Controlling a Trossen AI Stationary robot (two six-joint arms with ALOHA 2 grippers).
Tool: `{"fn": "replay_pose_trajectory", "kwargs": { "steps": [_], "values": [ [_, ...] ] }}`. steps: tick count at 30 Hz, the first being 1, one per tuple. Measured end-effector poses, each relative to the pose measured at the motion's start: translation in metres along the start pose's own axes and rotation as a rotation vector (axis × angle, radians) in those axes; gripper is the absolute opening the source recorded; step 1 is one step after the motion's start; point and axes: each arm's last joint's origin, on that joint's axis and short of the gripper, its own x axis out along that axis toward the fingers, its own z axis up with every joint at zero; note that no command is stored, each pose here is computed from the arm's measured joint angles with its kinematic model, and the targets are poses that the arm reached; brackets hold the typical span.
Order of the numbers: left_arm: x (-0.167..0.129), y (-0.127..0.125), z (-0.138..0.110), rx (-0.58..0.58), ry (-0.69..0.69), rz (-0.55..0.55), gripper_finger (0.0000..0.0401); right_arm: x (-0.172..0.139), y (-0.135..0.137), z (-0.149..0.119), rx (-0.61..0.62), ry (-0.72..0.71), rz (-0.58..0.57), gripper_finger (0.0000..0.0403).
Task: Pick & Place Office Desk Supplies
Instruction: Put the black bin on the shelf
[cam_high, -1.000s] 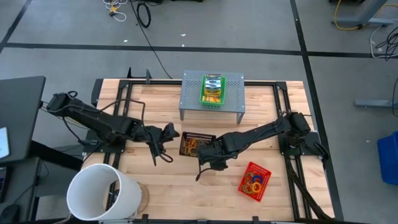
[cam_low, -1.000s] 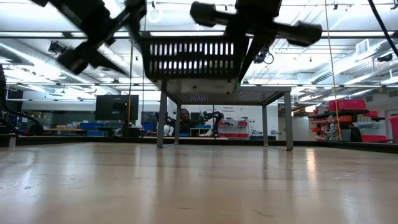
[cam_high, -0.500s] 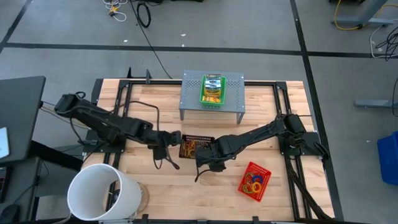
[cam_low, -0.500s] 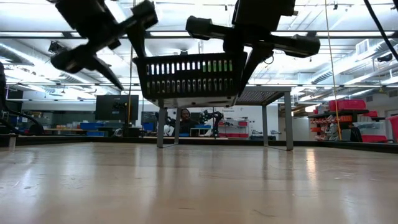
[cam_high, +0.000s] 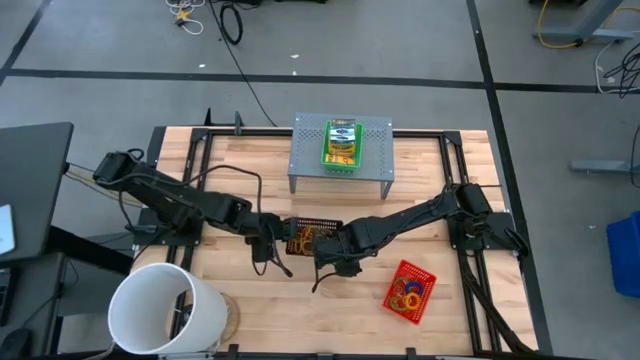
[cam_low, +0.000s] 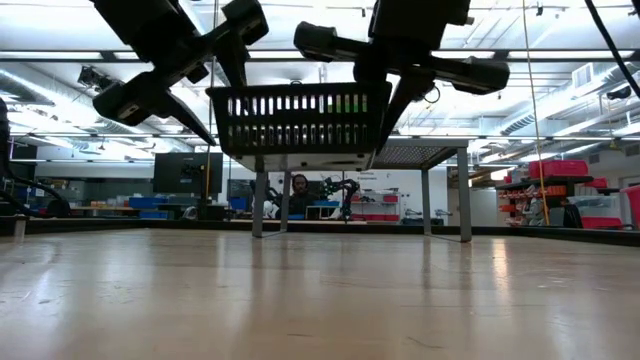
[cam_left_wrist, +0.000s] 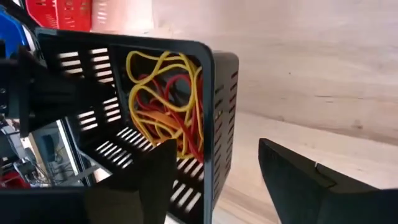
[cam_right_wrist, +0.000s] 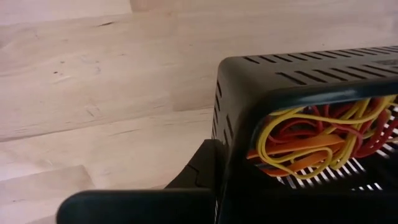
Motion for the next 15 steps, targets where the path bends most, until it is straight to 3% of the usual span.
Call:
{"fn": "replay_pose_trajectory", "kwargs": {
  "steps": [5, 12, 15],
  "values": [
    [0.005, 0.0, 0.001, 0.006, 0.017, -0.004, 0.0176, 0.0, -0.001, 0.001, -0.007, -0.004, -0.011, 0.0],
    [0.015, -0.004, 0.002, 0.021, 0.053, -0.038, 0.0031, 0.0, -0.003, 0.002, -0.015, -0.006, -0.036, 0.0],
    [0.016, -0.005, 0.002, 0.01, 0.073, -0.041, 0.0008, 0.0, -0.003, 0.002, -0.016, -0.002, -0.039, 0.0]
  ]
}}
